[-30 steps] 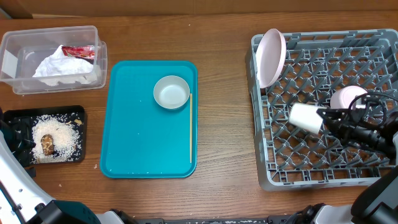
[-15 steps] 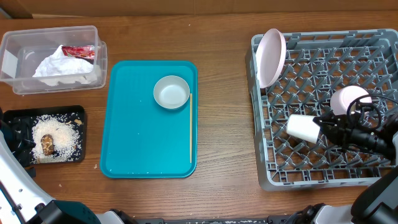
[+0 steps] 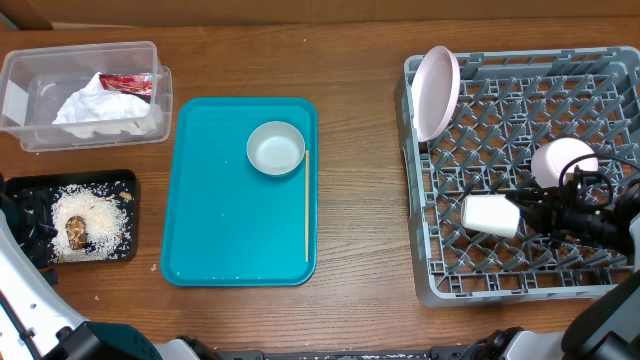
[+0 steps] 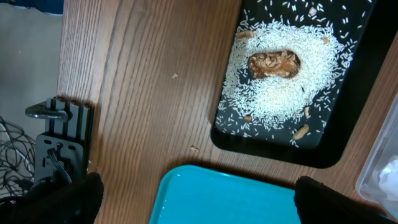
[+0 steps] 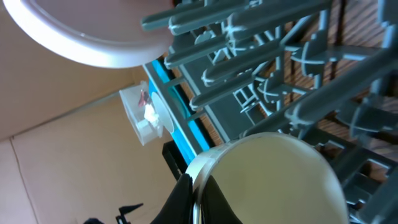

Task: Sort waste into correct bins and load items into the dishwasher
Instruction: 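Lower the white cup into the rack's right side and release, then push the cup into the rack slot with the right gripper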

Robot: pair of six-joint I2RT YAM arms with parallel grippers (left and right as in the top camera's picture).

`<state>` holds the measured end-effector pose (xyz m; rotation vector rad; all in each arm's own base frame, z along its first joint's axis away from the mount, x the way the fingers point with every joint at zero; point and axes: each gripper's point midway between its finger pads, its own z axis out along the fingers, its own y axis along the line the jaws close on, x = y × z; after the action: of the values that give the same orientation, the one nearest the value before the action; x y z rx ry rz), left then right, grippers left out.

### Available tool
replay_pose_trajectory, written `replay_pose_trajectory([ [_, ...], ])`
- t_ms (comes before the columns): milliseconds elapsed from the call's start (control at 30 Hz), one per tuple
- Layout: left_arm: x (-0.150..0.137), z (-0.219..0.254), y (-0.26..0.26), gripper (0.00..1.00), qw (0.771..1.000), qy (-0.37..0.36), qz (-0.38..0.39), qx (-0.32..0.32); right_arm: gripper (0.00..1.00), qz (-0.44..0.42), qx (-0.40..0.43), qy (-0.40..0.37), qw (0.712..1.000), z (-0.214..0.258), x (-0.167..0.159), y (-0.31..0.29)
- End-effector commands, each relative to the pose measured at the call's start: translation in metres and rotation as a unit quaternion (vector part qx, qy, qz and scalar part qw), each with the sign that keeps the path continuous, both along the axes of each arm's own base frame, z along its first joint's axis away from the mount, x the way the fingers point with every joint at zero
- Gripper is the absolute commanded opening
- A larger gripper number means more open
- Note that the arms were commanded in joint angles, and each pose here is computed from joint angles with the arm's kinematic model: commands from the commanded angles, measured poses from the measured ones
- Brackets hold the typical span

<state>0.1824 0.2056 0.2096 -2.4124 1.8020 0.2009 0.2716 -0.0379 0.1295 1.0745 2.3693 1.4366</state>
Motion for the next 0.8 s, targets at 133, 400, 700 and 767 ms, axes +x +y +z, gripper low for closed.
replay_pose_trajectory([
  [133,-0.002,-0.002,0.0,1.0,1.0,0.003,0.01,-0.001,0.04,-0.006,-0.139,0.12,0.983,-0.044,-0.021,-0.039],
  [400,-0.002,-0.002,0.0,1.0,1.0,0.003,0.01,-0.001,0.04,-0.01,-0.176,0.133,0.975,-0.04,-0.02,-0.053],
  [700,-0.002,-0.002,0.0,1.0,1.0,0.003,0.01,-0.001,0.05,-0.035,-0.198,0.173,0.964,-0.037,-0.023,-0.066],
  [767,-0.002,-0.002,0.0,1.0,1.0,0.003,0.01,-0.001,0.06,-0.043,-0.196,0.175,0.964,-0.034,-0.021,-0.068],
])
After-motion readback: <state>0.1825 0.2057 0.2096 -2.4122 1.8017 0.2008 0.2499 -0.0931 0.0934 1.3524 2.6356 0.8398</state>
